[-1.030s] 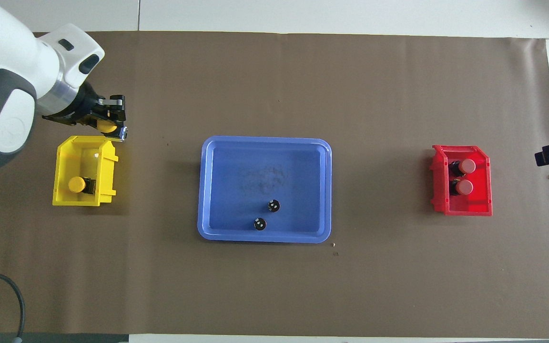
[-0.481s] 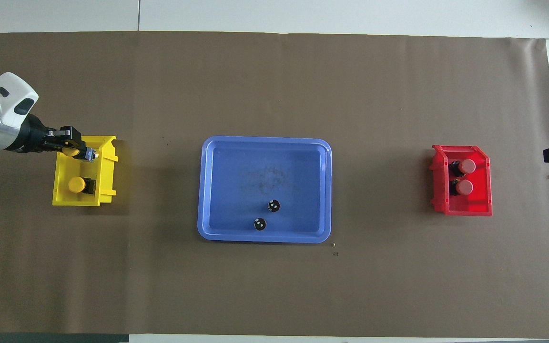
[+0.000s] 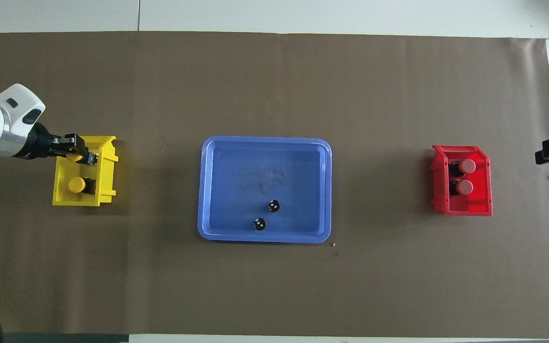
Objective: Sort red and yellow buttons by color
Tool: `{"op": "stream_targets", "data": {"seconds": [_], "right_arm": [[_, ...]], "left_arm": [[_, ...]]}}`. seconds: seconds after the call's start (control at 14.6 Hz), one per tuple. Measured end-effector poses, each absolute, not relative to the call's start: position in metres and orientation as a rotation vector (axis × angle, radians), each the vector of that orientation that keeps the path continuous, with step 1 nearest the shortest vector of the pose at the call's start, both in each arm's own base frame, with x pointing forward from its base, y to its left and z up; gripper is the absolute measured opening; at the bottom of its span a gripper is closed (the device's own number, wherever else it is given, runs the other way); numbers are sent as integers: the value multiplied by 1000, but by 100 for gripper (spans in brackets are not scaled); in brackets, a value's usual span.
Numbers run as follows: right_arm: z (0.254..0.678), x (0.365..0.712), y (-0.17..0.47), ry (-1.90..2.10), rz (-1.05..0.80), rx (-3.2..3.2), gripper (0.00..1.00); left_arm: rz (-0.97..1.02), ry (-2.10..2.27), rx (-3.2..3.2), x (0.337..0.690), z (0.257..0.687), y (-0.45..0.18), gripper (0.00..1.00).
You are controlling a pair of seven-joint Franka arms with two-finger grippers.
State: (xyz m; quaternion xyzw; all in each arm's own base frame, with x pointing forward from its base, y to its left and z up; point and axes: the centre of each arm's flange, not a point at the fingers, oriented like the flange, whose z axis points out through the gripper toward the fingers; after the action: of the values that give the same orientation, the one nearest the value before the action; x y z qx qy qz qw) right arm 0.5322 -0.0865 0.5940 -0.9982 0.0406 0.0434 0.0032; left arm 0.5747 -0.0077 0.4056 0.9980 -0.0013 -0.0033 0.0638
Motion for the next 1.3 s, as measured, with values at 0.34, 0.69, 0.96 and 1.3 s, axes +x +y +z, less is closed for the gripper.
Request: {"op": "stream_targets", "data": {"seconds": [0.34, 0.69, 0.96, 1.3], "right_arm": [[600, 530, -84, 120, 116, -3132, 100], [608, 527, -79, 108, 92, -3134, 100], [608, 527, -78, 105, 92, -3135, 100], [609, 528, -78, 103, 85, -3135, 100]], "left_arm": [[-26, -9, 3017, 577, 373, 1, 41], [-12, -1, 3020, 575, 359, 10, 41], [1, -6, 3021, 576, 359, 8, 41], [-2, -10, 3021, 576, 357, 7, 53]]}}
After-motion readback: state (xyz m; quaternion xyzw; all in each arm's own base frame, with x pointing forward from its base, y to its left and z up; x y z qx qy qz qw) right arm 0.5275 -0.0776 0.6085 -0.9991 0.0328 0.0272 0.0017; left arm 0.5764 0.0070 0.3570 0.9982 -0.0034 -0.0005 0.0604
